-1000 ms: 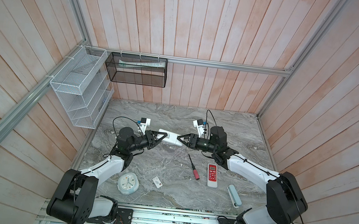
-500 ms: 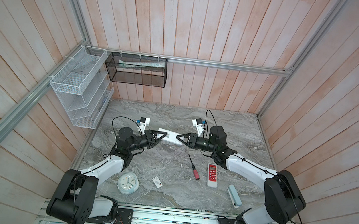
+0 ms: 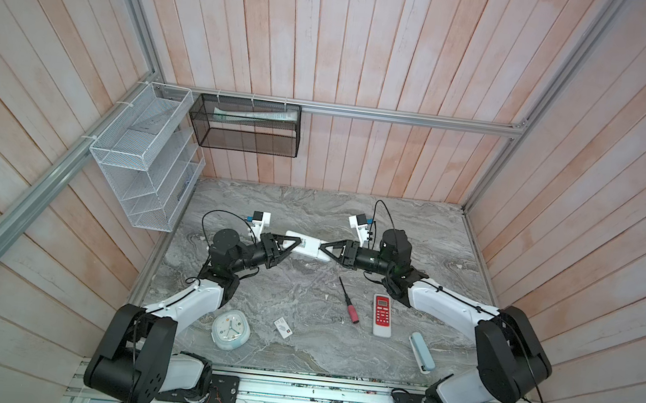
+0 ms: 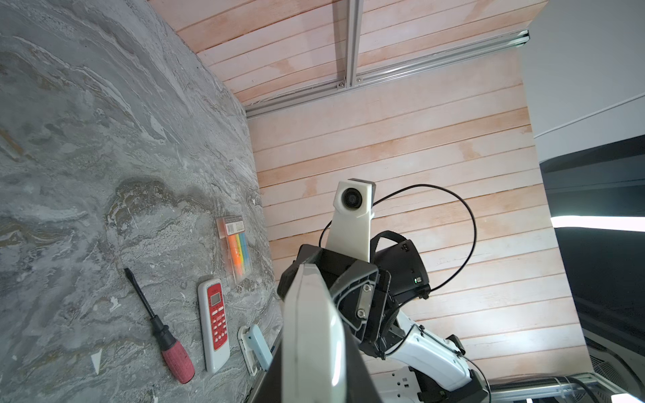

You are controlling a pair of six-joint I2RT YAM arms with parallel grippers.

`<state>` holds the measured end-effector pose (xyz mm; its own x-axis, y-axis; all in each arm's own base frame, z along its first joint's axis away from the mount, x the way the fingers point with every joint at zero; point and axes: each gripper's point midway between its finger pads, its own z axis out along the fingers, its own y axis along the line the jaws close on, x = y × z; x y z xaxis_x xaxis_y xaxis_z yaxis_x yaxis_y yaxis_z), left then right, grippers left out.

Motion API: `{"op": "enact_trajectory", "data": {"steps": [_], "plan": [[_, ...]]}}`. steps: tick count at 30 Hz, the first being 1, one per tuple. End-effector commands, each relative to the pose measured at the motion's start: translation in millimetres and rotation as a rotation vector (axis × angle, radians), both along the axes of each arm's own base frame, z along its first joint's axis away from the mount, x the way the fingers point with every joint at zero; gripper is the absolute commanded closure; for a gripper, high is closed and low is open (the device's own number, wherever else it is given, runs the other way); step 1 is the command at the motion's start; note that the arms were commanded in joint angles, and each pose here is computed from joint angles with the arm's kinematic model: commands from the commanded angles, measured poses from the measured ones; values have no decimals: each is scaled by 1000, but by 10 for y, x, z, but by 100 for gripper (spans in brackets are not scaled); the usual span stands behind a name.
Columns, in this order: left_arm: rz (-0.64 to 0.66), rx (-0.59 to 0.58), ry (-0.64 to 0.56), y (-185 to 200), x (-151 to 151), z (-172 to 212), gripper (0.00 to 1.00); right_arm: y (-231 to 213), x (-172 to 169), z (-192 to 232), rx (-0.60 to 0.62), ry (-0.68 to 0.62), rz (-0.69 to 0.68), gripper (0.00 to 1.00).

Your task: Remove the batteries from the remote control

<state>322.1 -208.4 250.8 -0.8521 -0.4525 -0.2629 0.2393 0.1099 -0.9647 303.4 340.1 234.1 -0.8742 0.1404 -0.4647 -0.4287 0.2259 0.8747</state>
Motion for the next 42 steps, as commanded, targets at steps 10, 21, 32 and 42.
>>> {"op": "enact_trajectory", "data": {"steps": [10,21,32,42], "plan": [[3,-17,-49,8,-21,125,97,-13,-10,-10,-9,1,14,55],[17,16,-22,17,14,-9,97,-80,24,22,-31,-15,-17,55],[20,22,-16,15,32,-47,97,-169,12,-30,-52,1,-34,59],[28,33,-15,19,58,-51,98,-170,-10,-37,-55,10,-27,73]]}}
